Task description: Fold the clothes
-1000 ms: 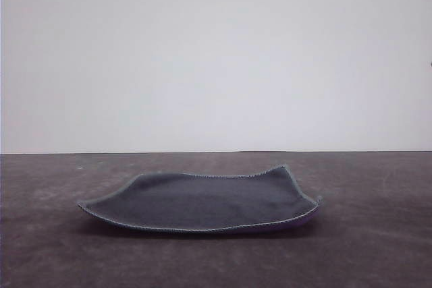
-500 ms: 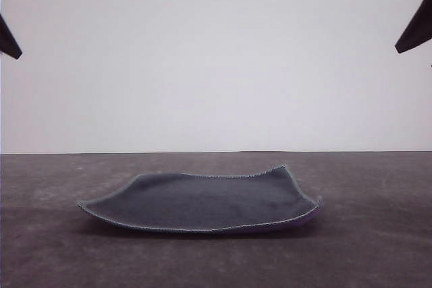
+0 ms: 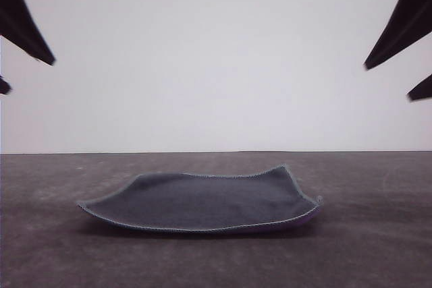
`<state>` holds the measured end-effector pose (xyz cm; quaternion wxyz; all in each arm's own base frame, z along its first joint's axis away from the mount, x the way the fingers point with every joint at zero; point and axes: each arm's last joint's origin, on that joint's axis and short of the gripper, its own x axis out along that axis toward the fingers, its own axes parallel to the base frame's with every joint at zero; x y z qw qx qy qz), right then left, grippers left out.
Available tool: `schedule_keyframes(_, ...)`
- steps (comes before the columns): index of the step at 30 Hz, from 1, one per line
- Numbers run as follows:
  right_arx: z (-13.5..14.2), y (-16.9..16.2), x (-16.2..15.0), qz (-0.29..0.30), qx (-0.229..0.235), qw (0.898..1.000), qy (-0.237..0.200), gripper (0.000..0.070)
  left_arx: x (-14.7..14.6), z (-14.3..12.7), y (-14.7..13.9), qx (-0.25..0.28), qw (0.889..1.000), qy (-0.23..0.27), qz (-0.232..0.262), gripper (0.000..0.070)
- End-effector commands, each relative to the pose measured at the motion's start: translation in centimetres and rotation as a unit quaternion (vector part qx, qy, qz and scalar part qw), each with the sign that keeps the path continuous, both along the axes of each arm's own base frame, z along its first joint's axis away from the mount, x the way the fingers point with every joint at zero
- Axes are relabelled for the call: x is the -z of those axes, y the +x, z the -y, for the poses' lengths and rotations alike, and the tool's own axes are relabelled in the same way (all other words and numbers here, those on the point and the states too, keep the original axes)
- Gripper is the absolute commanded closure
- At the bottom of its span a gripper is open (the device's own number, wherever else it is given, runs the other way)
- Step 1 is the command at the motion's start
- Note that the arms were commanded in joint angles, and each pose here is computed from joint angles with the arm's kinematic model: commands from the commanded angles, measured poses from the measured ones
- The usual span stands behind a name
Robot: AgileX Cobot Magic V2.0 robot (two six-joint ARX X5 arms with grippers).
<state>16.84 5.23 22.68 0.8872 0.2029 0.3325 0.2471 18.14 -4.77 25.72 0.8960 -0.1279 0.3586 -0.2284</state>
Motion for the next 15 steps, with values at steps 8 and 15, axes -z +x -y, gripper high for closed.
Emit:
schedule_keyframes(8,-1.1,5.0,2.8,-0.039,-0.025,0.997,0.069,0.0261,2.8,1.4,5.2,0.016,0.997,-0.067,-0.036,0.0266)
schedule_keyframes(15,-1.9,9.1,5.1,-0.068,-0.040,0.994,0.079,0.0261,6.3,2.3,8.8,0.022,0.992,-0.101,-0.074,0.0266)
